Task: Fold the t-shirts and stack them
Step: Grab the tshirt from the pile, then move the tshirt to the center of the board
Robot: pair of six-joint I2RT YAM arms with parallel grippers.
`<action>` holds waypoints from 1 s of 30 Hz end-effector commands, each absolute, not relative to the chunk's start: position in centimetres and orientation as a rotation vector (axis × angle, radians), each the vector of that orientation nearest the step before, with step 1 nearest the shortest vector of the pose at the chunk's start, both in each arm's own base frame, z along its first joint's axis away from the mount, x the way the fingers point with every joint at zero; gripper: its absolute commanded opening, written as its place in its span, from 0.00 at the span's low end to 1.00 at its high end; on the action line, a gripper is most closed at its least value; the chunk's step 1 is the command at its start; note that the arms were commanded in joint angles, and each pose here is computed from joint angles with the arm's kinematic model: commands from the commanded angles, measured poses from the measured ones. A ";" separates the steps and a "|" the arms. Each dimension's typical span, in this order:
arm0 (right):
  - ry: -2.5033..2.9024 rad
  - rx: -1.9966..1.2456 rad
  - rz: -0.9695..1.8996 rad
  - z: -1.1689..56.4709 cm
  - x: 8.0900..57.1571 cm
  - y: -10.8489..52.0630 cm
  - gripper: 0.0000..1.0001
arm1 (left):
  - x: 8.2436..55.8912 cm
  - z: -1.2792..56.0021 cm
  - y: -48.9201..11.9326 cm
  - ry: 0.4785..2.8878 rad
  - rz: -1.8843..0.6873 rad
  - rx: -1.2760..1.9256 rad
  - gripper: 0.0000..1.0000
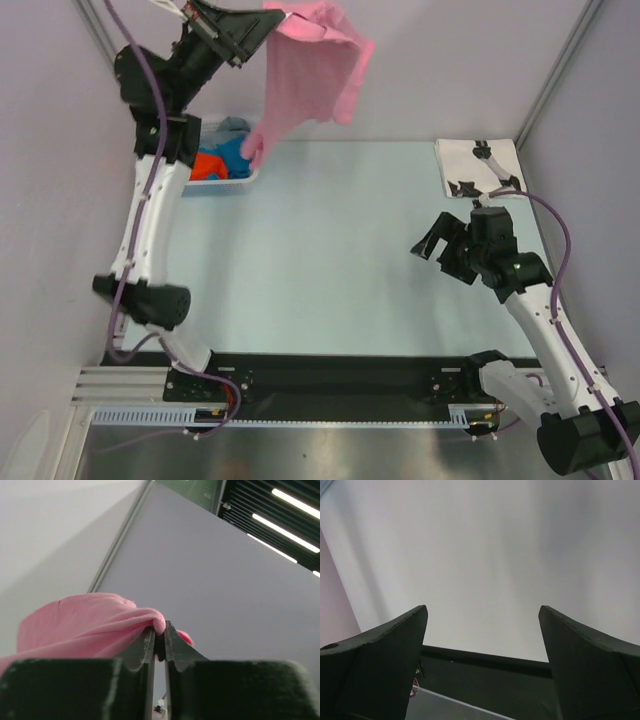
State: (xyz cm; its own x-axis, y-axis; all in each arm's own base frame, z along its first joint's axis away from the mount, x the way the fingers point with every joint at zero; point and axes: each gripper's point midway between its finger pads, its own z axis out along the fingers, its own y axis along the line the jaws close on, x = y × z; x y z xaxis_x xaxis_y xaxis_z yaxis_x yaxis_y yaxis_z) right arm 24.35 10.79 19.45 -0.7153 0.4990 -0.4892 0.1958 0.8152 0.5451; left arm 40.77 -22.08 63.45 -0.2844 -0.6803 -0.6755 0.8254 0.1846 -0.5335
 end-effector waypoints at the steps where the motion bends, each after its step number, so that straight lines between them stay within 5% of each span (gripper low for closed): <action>1: 2.343 0.495 0.619 20.4 24.0 11.2 1.00 | 35.0 63.1 -23.2 1.174 -1.409 0.274 0.17; 6: 2.363 0.458 0.619 20.2 23.1 11.5 1.00 | 32.5 52.5 -23.1 1.382 -1.393 0.147 0.44; 7: 2.369 0.448 0.617 20.0 23.0 11.5 1.00 | 32.6 49.4 -22.9 1.466 -1.306 0.156 0.70; 8: 2.386 0.442 0.613 19.6 22.9 11.6 1.00 | 31.4 47.2 -22.1 1.518 -1.225 0.154 0.84; 13: 2.597 0.344 0.563 16.6 21.8 12.0 1.00 | 29.3 34.5 -16.5 1.885 -0.696 0.111 1.00; 20: 2.747 0.162 0.614 14.4 21.0 14.7 1.00 | 23.3 26.2 -11.9 2.098 -0.446 0.030 1.00; 25: 2.643 0.161 0.898 14.3 22.3 19.2 0.99 | 20.4 26.0 -9.0 1.934 -0.564 -0.359 1.00; 27: 2.650 0.180 0.972 13.8 22.3 20.8 0.84 | 19.4 24.9 -10.0 1.920 -0.664 -0.332 0.99; 29: 2.632 0.169 1.013 13.6 23.0 22.3 0.79 | 19.1 23.8 -11.1 1.926 -0.730 -0.308 0.91; 30: 2.616 0.128 1.028 13.7 23.1 23.3 0.79 | 18.6 23.3 -12.6 1.963 -0.806 -0.242 0.80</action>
State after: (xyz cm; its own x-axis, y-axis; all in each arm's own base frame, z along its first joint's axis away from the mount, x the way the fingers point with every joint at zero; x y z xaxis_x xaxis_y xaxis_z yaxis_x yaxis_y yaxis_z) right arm 21.55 19.70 12.30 -0.9526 0.2043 -0.2252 0.0380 0.8147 0.5786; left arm 18.72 -10.31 25.11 -0.4280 -0.4508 -0.7833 0.1387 0.8237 -0.5498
